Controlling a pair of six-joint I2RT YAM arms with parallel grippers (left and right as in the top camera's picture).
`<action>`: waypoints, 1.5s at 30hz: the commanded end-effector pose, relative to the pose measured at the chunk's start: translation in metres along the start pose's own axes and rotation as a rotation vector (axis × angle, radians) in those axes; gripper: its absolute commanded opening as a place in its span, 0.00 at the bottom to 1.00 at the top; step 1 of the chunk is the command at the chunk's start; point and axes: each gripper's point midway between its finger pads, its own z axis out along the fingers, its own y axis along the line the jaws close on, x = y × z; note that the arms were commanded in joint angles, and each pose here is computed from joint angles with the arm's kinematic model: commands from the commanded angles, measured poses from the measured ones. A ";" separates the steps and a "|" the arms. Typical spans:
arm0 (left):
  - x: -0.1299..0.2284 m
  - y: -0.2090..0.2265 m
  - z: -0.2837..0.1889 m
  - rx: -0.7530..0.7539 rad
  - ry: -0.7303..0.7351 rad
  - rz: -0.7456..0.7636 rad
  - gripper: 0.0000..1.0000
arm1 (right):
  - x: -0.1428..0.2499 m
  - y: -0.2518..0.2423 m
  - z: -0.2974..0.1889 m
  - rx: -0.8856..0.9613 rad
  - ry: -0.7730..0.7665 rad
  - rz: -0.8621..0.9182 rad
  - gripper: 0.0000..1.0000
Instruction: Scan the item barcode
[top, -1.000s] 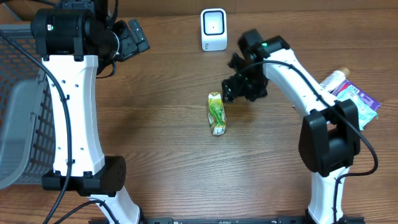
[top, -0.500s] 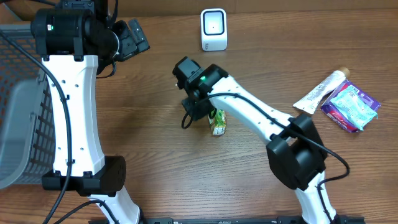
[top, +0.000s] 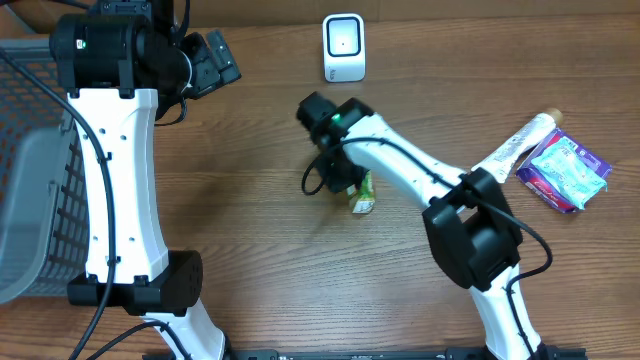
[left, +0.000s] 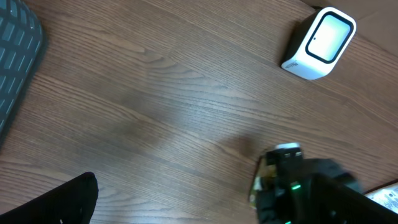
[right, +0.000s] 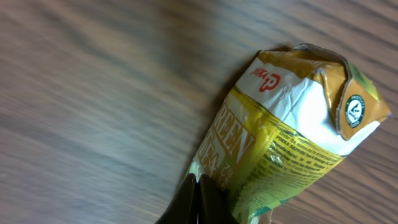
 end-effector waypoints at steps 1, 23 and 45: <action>0.001 0.000 0.002 0.001 0.006 0.011 1.00 | -0.004 -0.031 -0.002 -0.048 0.004 0.093 0.04; 0.001 0.000 0.002 0.001 0.006 0.012 1.00 | -0.003 -0.091 -0.040 0.071 -0.092 0.265 0.74; 0.001 0.000 0.002 0.001 0.006 0.011 1.00 | 0.008 -0.110 0.019 0.133 -0.051 0.321 0.62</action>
